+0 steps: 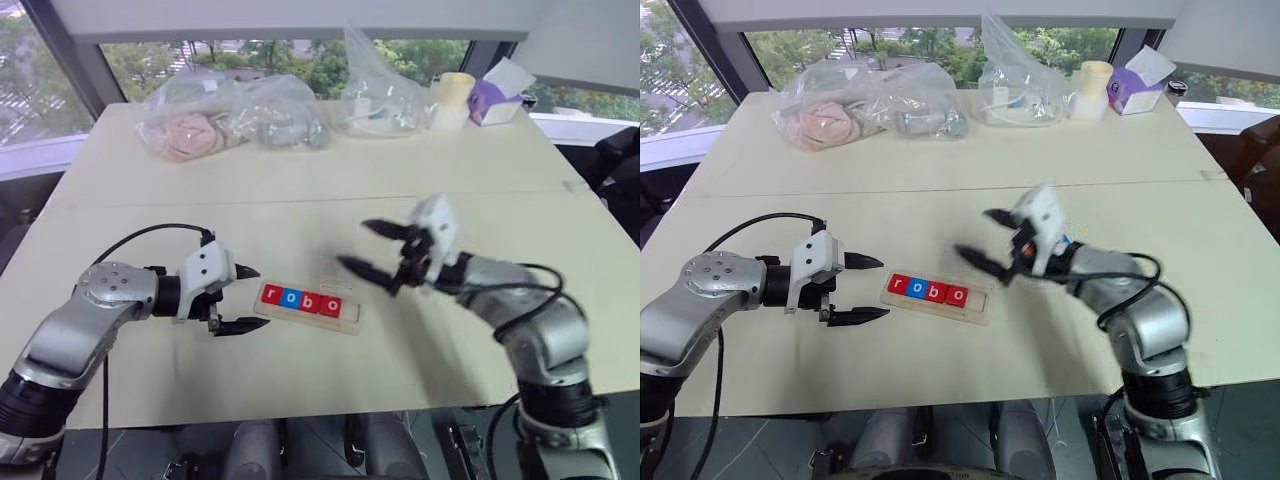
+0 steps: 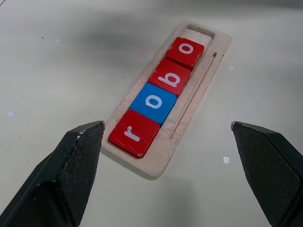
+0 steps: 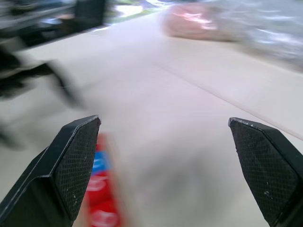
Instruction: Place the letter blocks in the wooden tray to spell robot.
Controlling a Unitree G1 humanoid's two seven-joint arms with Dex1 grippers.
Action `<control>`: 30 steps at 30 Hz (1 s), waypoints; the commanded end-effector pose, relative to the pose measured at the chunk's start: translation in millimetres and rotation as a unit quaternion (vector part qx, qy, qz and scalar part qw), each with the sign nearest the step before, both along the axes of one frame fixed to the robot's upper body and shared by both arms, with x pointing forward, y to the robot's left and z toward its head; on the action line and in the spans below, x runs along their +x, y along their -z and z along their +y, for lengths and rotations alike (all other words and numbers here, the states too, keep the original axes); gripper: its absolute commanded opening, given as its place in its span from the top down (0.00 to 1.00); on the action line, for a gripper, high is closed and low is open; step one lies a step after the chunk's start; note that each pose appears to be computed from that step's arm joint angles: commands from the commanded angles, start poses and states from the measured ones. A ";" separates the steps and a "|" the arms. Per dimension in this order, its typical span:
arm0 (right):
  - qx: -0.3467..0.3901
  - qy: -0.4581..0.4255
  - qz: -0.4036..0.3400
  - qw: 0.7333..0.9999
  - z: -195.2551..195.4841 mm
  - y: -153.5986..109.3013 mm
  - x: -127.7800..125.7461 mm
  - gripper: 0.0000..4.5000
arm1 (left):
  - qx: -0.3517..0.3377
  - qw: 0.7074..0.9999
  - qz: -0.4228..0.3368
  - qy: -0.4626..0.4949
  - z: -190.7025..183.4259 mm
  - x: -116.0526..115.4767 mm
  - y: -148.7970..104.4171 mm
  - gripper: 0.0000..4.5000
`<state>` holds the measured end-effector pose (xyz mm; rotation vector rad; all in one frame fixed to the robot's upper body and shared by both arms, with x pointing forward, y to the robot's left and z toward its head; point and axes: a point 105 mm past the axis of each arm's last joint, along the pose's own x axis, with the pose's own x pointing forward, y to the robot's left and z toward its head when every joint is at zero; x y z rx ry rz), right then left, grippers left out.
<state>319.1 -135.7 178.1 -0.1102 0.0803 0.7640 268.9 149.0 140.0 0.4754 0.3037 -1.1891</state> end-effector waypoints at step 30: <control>-0.062 0.301 0.080 0.948 -64.7 67.4 23.5 0.72 | -0.061 0.998 -0.029 0.009 -18.5 14.2 -39.2 0.00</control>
